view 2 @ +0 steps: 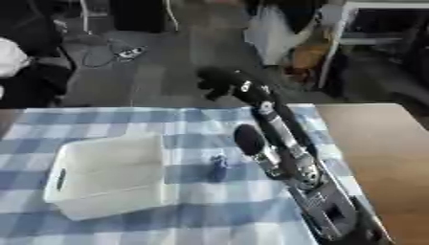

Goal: Pick up objects on the table and place them in the box.

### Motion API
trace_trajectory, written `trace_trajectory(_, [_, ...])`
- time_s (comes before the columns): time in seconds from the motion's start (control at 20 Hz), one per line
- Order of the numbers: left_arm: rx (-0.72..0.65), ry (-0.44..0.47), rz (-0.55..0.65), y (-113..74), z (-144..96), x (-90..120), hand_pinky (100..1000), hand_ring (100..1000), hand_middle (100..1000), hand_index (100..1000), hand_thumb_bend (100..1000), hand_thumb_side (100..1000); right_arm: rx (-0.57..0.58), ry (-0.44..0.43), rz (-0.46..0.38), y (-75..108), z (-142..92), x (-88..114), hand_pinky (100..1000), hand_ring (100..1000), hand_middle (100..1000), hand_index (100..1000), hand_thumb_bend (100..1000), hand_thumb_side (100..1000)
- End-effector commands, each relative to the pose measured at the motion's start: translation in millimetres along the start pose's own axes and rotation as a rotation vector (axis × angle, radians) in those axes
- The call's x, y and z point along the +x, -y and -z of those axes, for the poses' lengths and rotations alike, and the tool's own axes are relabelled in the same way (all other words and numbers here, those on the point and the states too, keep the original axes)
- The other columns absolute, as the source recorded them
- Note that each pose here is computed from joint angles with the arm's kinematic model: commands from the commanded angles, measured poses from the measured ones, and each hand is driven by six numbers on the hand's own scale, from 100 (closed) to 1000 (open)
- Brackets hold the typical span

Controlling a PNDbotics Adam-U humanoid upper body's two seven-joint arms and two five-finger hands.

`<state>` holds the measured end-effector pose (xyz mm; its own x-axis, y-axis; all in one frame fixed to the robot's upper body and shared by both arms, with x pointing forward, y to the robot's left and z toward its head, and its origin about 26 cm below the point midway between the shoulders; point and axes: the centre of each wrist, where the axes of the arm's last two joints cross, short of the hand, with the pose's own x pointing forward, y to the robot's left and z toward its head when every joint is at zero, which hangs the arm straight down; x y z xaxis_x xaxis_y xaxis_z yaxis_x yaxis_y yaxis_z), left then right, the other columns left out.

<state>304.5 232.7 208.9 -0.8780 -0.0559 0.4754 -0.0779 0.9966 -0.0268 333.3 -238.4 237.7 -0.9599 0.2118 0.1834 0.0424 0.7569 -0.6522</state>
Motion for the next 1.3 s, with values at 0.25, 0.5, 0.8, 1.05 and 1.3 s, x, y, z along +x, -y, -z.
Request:
trace_trajectory(0.25, [-0.011,0.017,0.01,-0.4,4,4,788,609,906,750,133,838,0.001,0.022,-0.022,7.0,6,3,692,776,825,937,394,1000])
trace_trajectory(0.5, [-0.017,0.008,0.011,0.4,2,3,788,608,907,750,132,841,0.027,0.01,-0.039,8.6,17,-8,692,771,827,931,485,1000])
trace_trajectory(0.8, [-0.027,-0.022,0.017,1.0,-4,2,790,607,910,749,124,852,0.147,-0.045,-0.185,16.4,25,-44,752,777,847,913,643,1000])
trace_trajectory(1.05, [-0.035,-0.036,0.018,1.4,-6,1,790,606,912,749,120,858,0.252,-0.073,-0.338,20.9,26,-70,801,779,867,894,694,1000])
trace_trajectory(1.3, [-0.04,-0.04,0.02,1.5,-7,1,790,606,912,749,118,859,0.333,-0.096,-0.445,17.6,20,-89,808,763,870,879,697,1000])
